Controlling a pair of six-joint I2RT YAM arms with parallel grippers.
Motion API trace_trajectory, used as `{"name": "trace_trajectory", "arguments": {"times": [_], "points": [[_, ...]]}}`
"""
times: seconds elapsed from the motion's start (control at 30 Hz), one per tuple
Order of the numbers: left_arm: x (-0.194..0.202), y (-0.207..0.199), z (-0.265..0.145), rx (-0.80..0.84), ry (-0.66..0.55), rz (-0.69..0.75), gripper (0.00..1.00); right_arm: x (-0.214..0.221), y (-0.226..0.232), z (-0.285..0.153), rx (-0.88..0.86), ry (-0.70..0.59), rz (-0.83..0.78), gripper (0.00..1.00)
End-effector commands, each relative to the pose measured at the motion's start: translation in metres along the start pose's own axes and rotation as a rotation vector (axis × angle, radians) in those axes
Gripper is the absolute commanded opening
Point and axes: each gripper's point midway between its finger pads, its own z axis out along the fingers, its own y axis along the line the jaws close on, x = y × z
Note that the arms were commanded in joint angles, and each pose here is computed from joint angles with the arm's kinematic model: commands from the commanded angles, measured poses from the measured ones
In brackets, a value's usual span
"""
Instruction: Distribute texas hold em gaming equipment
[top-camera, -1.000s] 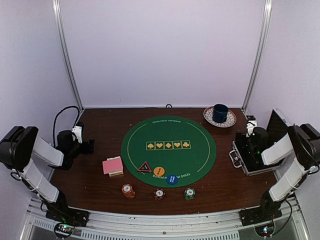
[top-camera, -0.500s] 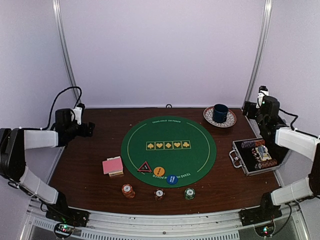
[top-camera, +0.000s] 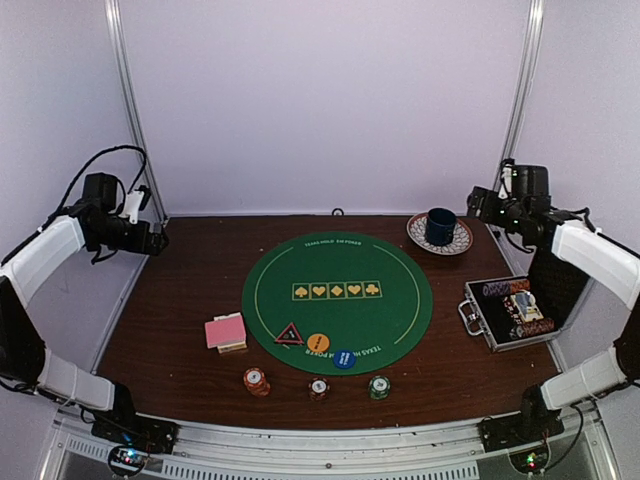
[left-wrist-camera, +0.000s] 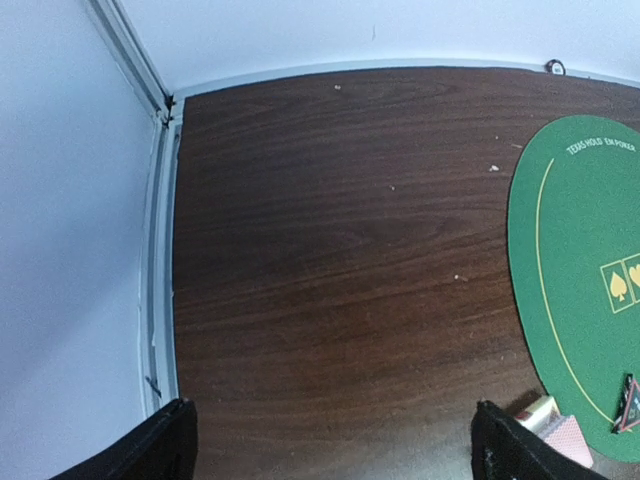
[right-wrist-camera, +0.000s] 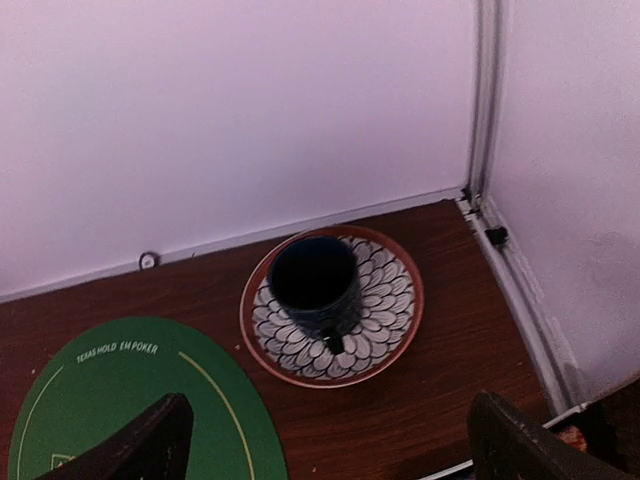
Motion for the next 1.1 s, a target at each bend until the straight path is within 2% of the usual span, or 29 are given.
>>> {"name": "trace_trajectory", "arguments": {"times": [0.0, 0.1, 0.3, 0.47, 0.67, 0.77, 0.97, 1.07], "points": [[0.019, -0.002, -0.024, 0.025, 0.106, 0.016, 0.97, 0.046, 0.062, 0.002, -0.100, 0.190, -0.148, 1.00], [0.019, -0.001, -0.034, 0.016, 0.113, 0.018, 0.98, 0.068, 0.111, -0.005, -0.160, 0.227, -0.260, 0.99], [0.013, 0.006, -0.042, -0.031, 0.099, 0.016, 0.98, 0.128, 0.200, -0.023, -0.311, 0.346, -0.407, 0.89], [0.021, 0.011, -0.041, -0.058, 0.137, 0.055, 0.98, 0.183, 0.258, -0.046, -0.423, 0.426, -0.509, 0.87], [0.035, 0.001, -0.034, 0.007, 0.200, 0.061, 0.98, 0.250, 0.311, -0.072, -0.561, 0.536, -0.596, 0.81], [0.040, -0.003, -0.033, 0.035, 0.221, 0.076, 0.98, 0.272, 0.331, -0.088, -0.619, 0.550, -0.669, 0.80], [0.040, -0.017, -0.039, 0.115, 0.226, 0.089, 0.98, 0.324, 0.349, -0.103, -0.713, 0.629, -0.763, 0.87], [0.036, -0.019, -0.043, 0.124, 0.221, 0.094, 0.98, 0.342, 0.354, -0.104, -0.737, 0.654, -0.795, 0.87]]}}
